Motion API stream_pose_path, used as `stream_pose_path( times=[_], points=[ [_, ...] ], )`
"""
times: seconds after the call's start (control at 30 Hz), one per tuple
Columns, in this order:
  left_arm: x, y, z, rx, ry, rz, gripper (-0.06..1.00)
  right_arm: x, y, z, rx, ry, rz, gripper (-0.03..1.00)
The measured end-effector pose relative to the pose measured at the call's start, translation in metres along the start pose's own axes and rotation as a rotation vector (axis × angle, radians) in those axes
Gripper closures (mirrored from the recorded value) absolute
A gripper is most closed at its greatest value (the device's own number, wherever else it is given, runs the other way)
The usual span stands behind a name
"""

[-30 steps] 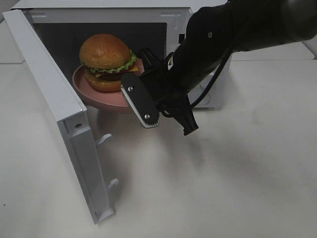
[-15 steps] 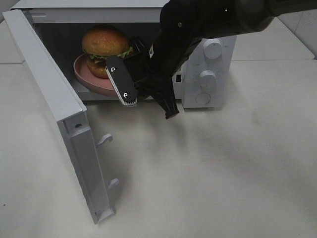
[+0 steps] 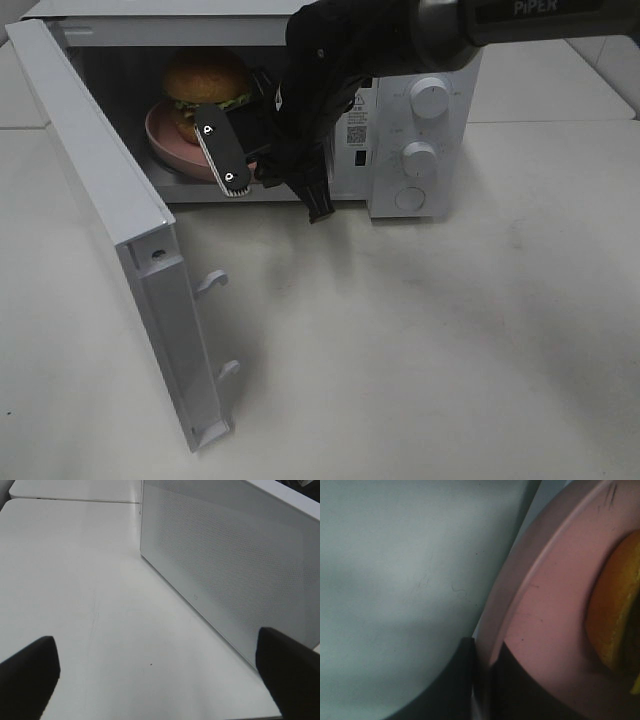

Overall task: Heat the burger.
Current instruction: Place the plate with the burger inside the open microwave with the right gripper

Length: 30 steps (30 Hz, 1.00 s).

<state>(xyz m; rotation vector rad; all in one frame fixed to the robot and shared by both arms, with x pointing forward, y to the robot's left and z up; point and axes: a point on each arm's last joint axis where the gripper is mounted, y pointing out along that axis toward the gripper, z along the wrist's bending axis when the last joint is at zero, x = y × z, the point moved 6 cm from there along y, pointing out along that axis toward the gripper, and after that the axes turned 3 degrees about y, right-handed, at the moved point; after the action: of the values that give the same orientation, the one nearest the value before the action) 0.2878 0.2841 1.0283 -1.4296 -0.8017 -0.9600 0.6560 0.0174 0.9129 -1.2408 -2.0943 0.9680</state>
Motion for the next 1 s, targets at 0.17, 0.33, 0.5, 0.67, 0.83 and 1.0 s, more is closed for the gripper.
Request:
stream_pose_path(
  times=[0.17, 0.33, 0.5, 0.67, 0.83, 1.0],
  points=[
    [0.000, 0.000, 0.000, 0.000, 0.000, 0.000, -0.04, 0.001, 0.010, -0.004, 0.002, -0.003, 0.006, 0.90],
    [0.000, 0.000, 0.000, 0.000, 0.000, 0.000, -0.04, 0.001, 0.015, -0.010, -0.003, -0.003, 0.011, 0.90],
    [0.000, 0.000, 0.000, 0.000, 0.000, 0.000, -0.04, 0.001, 0.021, -0.020, -0.026, 0.035, 0.013, 0.90],
    [0.000, 0.000, 0.000, 0.000, 0.000, 0.000, -0.04, -0.004, 0.026, -0.026, -0.038, 0.046, 0.021, 0.90],
    [0.000, 0.000, 0.000, 0.000, 0.000, 0.000, -0.04, -0.010, 0.033, -0.030, -0.045, 0.033, 0.041, 0.90],
    [0.000, 0.000, 0.000, 0.000, 0.000, 0.000, -0.04, -0.010, 0.039, -0.033, -0.050, 0.034, 0.042, 0.88]
  ],
)
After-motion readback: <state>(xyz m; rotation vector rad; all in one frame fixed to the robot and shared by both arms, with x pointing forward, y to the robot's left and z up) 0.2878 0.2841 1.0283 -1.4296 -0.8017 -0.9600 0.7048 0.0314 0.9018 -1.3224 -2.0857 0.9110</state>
